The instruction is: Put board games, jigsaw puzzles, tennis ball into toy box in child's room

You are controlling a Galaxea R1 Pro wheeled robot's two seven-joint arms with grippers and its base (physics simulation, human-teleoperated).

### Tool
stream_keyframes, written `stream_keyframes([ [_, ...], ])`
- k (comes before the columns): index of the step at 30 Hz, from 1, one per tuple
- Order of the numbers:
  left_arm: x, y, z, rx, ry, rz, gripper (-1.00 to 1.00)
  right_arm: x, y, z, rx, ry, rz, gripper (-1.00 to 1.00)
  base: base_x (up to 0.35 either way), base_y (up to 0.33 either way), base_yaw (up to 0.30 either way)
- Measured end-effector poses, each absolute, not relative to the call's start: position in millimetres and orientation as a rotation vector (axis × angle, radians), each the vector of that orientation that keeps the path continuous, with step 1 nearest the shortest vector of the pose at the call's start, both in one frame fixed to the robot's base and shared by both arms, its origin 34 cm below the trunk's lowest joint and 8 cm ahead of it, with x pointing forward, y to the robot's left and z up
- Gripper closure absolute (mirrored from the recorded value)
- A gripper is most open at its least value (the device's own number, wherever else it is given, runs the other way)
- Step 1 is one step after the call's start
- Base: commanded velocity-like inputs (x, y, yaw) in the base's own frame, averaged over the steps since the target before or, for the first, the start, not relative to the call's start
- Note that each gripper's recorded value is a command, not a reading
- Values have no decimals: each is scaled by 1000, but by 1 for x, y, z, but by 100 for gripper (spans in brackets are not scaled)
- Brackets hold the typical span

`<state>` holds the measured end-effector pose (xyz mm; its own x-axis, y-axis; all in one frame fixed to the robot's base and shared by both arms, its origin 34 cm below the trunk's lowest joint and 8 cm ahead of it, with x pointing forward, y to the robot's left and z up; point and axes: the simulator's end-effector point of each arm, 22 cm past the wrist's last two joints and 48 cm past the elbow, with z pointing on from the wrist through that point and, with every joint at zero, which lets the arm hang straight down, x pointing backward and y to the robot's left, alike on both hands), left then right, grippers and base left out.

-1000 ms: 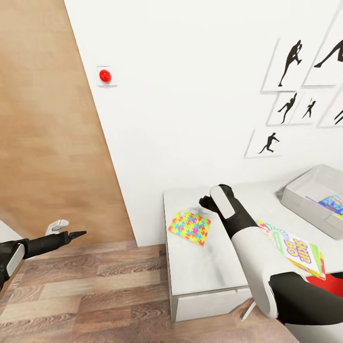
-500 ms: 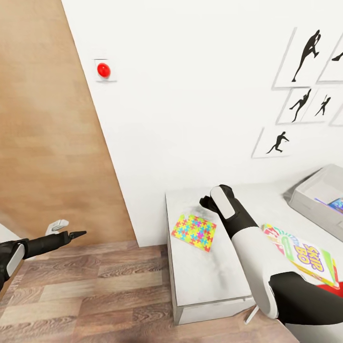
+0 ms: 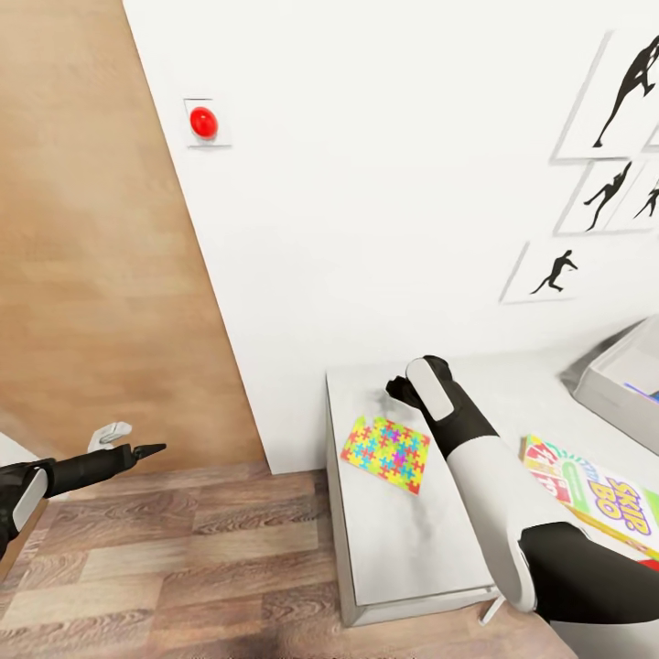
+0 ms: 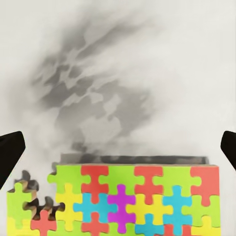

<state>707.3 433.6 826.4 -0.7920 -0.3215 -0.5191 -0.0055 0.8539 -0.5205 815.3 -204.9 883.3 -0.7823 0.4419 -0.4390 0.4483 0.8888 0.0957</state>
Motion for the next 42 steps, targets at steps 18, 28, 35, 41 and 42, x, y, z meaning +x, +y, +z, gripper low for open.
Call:
stream_keyframes([
  [18, 703, 433, 810, -248, 2435, -675, -100, 803, -218, 849, 736, 2650, -26, -100, 3, 37, 0],
  [28, 701, 433, 801, -255, 2450, -677, -100, 800, -220, 837, 753, 2666, -28, -100, 0, 61, 0],
  [35, 698, 433, 794, -260, 2461, -677, -100, 799, -220, 829, 755, 2677, -31, -100, 0, 12, 0],
  [41, 697, 433, 789, -263, 2469, -677, -100, 799, -220, 825, 752, 2679, -37, -100, 0, 1, 0],
  [42, 696, 433, 788, -264, 2471, -677, -100, 800, -220, 826, 751, 2676, -37, -100, 0, 0, 0],
])
